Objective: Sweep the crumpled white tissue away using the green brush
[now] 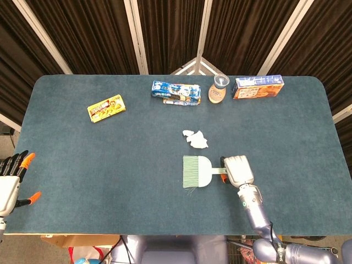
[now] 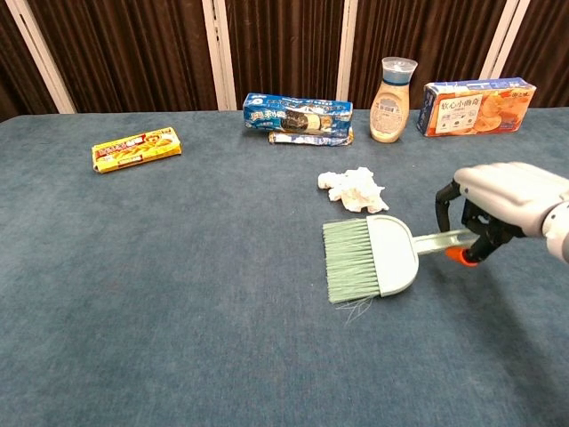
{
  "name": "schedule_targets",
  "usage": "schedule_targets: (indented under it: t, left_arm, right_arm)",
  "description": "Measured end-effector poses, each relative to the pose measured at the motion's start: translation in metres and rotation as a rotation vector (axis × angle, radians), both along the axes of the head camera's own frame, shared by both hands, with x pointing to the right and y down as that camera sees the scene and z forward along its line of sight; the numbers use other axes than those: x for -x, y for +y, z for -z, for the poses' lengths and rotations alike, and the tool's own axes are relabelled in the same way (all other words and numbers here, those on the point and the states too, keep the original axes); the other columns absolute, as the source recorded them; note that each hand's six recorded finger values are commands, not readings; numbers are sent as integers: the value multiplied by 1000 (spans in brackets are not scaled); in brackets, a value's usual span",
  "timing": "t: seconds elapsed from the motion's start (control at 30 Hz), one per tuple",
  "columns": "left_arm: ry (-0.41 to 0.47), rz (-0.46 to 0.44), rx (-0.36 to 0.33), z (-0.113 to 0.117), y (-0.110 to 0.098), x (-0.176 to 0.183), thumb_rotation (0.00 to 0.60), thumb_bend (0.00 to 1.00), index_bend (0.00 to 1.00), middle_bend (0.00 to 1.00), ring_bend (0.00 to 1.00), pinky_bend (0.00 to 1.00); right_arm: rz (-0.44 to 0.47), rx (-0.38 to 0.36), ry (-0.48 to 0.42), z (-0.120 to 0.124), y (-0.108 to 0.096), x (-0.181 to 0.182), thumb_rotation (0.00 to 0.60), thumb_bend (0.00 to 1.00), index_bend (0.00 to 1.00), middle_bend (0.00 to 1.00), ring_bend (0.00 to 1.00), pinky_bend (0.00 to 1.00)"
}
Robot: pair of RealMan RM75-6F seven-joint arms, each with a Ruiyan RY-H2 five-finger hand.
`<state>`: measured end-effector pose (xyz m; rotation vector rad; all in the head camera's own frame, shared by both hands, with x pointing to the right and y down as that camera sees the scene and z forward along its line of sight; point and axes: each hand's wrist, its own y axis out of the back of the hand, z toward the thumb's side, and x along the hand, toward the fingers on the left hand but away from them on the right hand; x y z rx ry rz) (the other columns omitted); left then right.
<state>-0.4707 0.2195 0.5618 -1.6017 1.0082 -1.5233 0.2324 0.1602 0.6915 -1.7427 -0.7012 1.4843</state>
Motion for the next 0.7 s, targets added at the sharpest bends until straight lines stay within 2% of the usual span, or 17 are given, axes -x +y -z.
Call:
schedule_targets:
  t: [0.33,0.7]
  left_arm:
    - [4,2,-1,1,0,1,600,51,0,0,0,0]
    - [5,4,3,0,-2,2,600,51,0,0,0,0]
  right_arm:
    - [73,-69,9,34,-28,22,600,640,797,938,993,947]
    - [135,-94,20,42,-53,59,600,639,797,938,993,947]
